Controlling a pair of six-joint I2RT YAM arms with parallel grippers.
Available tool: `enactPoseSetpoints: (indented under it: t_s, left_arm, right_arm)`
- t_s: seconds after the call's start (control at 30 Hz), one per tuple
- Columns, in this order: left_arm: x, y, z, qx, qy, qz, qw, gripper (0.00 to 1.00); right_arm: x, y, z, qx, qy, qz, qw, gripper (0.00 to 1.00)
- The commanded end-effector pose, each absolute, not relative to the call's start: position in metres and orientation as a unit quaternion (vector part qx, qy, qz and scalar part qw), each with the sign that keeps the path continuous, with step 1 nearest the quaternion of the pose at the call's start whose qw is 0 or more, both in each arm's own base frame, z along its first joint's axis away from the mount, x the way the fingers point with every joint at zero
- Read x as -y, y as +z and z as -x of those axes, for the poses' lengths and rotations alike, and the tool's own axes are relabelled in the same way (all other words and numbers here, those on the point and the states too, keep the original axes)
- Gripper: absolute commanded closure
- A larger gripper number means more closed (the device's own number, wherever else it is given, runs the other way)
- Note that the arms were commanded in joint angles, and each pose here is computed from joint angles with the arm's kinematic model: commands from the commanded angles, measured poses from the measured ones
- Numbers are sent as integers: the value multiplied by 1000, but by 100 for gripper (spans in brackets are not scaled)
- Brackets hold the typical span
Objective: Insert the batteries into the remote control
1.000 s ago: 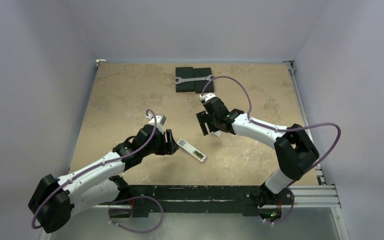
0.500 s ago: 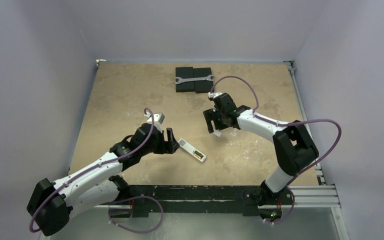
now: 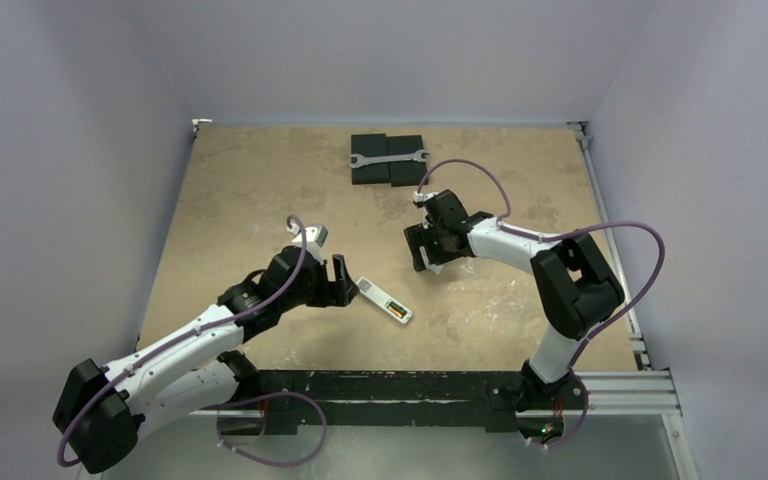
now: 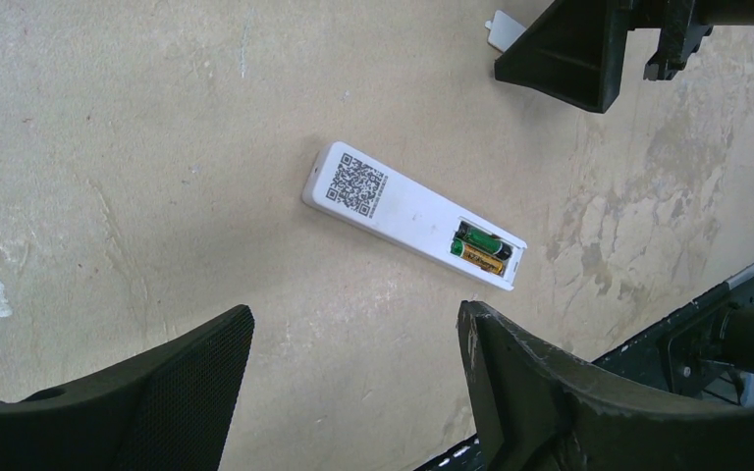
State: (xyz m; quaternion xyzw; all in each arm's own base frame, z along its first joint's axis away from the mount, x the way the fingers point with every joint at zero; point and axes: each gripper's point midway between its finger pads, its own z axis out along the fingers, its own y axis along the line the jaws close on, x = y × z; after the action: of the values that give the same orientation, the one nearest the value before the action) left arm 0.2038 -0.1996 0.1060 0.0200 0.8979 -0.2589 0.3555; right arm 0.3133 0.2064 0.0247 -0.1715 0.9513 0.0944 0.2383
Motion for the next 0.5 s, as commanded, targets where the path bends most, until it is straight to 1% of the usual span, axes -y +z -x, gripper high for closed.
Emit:
enactPoseSetpoints:
  t_s: [0.0,0.17,0.47]
  left_arm:
    - [201,124,-212,-887,-266,-19,378,23]
    - [202,122,-212,-887,-266,-19,376,23]
    - [204,117,-212,-890,-266,-21,369,23]
  right_arm:
    - [-211,24,-315,-948,110,180,241,20]
    - [-210,18,-311,-950,105,187,229,25]
    - [-202,14,-302,-956,88,180,214,31]
